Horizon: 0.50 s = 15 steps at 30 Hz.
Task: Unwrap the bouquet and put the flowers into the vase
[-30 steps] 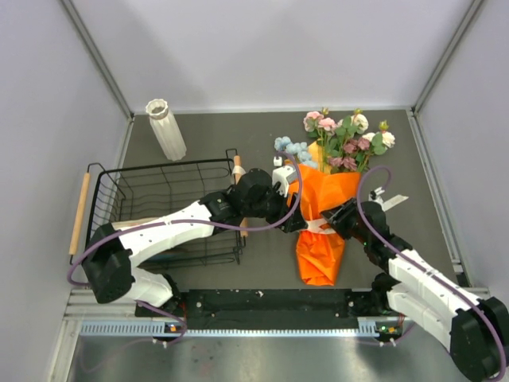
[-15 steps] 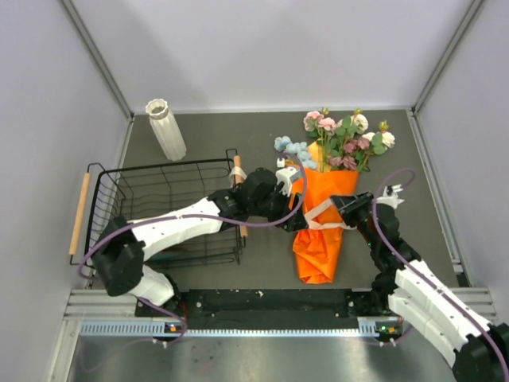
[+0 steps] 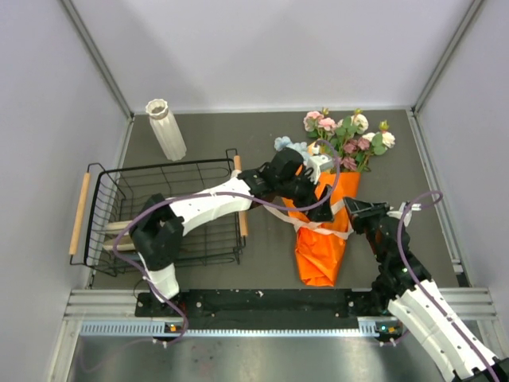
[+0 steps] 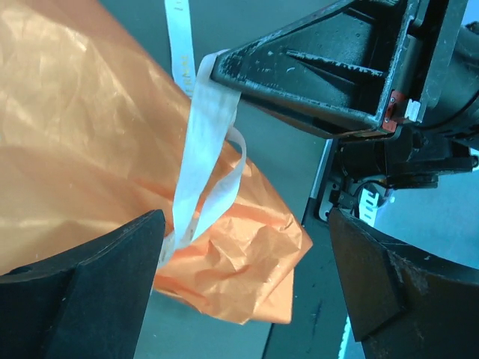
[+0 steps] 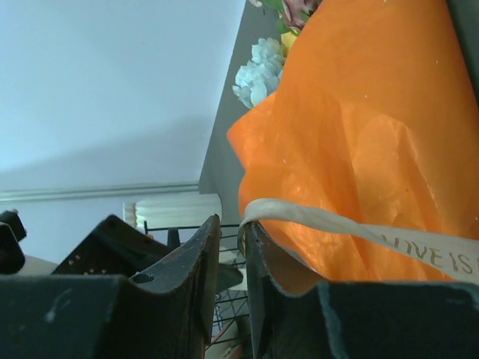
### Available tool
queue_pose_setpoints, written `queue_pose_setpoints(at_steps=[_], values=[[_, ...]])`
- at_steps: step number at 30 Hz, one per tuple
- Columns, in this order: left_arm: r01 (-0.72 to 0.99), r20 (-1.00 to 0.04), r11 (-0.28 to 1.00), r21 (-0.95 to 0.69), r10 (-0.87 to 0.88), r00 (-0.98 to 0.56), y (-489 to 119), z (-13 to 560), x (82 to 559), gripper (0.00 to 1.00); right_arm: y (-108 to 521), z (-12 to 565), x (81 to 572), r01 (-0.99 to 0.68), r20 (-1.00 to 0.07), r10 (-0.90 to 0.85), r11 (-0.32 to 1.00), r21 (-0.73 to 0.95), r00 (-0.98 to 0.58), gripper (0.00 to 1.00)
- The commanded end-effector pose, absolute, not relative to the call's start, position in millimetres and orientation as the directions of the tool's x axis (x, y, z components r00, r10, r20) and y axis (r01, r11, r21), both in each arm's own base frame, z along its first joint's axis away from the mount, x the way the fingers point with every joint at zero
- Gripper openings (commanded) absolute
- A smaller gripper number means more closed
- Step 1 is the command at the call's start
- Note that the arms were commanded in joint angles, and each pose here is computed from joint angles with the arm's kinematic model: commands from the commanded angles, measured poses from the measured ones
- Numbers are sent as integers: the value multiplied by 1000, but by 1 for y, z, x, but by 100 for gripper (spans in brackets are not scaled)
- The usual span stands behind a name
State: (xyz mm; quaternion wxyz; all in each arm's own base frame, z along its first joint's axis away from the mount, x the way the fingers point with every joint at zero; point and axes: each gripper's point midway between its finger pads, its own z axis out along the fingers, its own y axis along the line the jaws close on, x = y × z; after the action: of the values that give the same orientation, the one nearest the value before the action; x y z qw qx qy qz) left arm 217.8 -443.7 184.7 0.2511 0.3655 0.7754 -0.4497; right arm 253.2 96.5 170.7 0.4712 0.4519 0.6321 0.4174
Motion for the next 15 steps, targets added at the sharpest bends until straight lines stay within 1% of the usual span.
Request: queue_pose_setpoints(at_steps=[1,2,4,5,6,7,8,9,13,15], values=[[871,-778,160,-464,397,-487,-463,191,216,95,99,169,252,185,-186,969,214,959,-160,21],[858,-754,111,-501,431,-496,-466,178,208,93,99,171,251,178,-184,970,212,961,-157,21],[845,-737,93,-526,446,-508,-467,170,204,90,98,172,251,173,-191,969,217,961,-155,21],[843,-733,102,-528,447,-513,-469,163,205,87,98,172,251,175,-192,969,218,960,-154,21],[844,-731,132,-520,443,-519,-468,158,210,81,98,172,250,175,-193,969,219,960,-155,21],[842,-725,144,-521,447,-525,-469,151,212,80,98,172,250,176,-191,969,218,960,-158,21],[841,-723,144,-522,448,-525,-469,149,212,78,99,170,250,177,-193,968,220,959,-160,21],[839,-721,139,-527,449,-527,-471,147,211,72,99,168,250,183,-194,967,223,957,-163,21],[829,-701,165,-534,461,-544,-469,136,212,61,99,169,250,181,-189,968,217,959,-163,21],[829,-699,181,-529,461,-547,-466,131,212,53,99,169,249,177,-202,965,230,957,-165,21]])
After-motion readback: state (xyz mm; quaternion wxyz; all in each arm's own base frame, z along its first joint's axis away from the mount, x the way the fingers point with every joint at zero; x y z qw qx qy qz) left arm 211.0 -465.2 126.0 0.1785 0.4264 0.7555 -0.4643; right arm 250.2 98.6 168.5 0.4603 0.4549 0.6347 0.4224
